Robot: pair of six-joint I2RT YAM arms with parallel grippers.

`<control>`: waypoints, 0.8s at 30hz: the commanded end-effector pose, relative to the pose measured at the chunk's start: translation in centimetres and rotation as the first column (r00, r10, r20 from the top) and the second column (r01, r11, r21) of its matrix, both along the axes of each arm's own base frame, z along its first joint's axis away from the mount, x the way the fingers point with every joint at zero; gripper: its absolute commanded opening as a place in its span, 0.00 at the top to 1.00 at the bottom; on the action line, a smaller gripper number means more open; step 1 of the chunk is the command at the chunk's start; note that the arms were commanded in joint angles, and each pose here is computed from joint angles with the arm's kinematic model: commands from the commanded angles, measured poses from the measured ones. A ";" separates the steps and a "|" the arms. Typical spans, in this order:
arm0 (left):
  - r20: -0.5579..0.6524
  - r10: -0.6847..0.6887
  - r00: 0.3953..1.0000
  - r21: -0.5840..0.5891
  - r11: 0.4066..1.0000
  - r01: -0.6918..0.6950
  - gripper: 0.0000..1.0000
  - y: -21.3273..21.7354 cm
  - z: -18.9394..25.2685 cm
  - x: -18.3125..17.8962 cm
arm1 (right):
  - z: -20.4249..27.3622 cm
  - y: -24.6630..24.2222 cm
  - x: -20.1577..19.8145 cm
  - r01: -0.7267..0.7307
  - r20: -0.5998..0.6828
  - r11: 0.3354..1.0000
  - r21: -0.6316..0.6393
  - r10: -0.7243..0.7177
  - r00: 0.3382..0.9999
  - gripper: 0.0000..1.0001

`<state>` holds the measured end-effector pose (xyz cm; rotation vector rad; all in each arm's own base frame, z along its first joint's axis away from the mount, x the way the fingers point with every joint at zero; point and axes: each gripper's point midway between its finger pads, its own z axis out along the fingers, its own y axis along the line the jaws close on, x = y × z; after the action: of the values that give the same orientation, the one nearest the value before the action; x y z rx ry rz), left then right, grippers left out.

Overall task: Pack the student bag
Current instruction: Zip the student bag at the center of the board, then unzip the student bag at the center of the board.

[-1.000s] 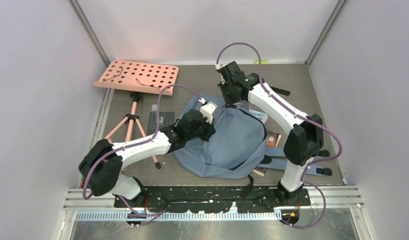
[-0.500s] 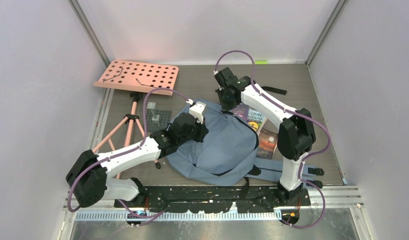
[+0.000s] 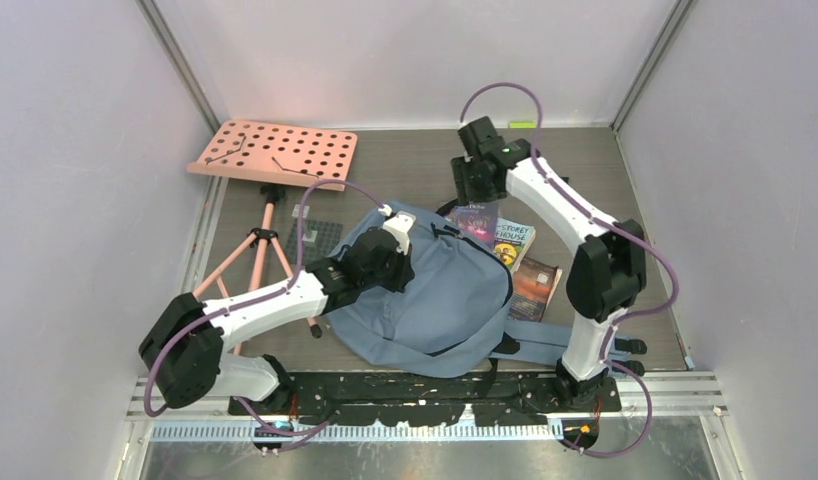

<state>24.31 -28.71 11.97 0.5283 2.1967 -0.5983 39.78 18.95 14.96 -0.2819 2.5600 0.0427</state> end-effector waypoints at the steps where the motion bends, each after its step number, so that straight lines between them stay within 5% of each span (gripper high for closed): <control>1: -0.053 -0.030 0.998 -0.002 1.000 0.030 1.00 -0.4 -0.2 -0.6 | 7.7 -2.1 -1.0 0.027 0.174 0.998 0.051 -0.035 0.984 0.35; 7: -0.134 -0.124 0.983 0.008 0.992 0.126 1.00 -0.7 -2.5 -2.7 | 6.7 -2.3 -2.8 0.005 0.128 0.996 0.086 -0.016 0.992 0.32; 12: -0.183 -0.123 0.975 0.015 0.992 0.128 1.00 -0.3 -4.0 -3.6 | 4.7 1.8 -3.8 -0.156 0.045 0.960 0.233 0.149 0.988 0.35; 24: -0.201 -0.099 0.975 0.007 0.995 0.103 1.00 0.1 -4.8 -3.9 | -0.1 5.2 -2.9 -0.204 -0.105 0.926 0.317 0.248 0.963 0.52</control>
<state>21.47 -28.86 8.08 0.6097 2.3334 -0.6873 36.01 22.29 13.79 -0.4155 2.6436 0.4541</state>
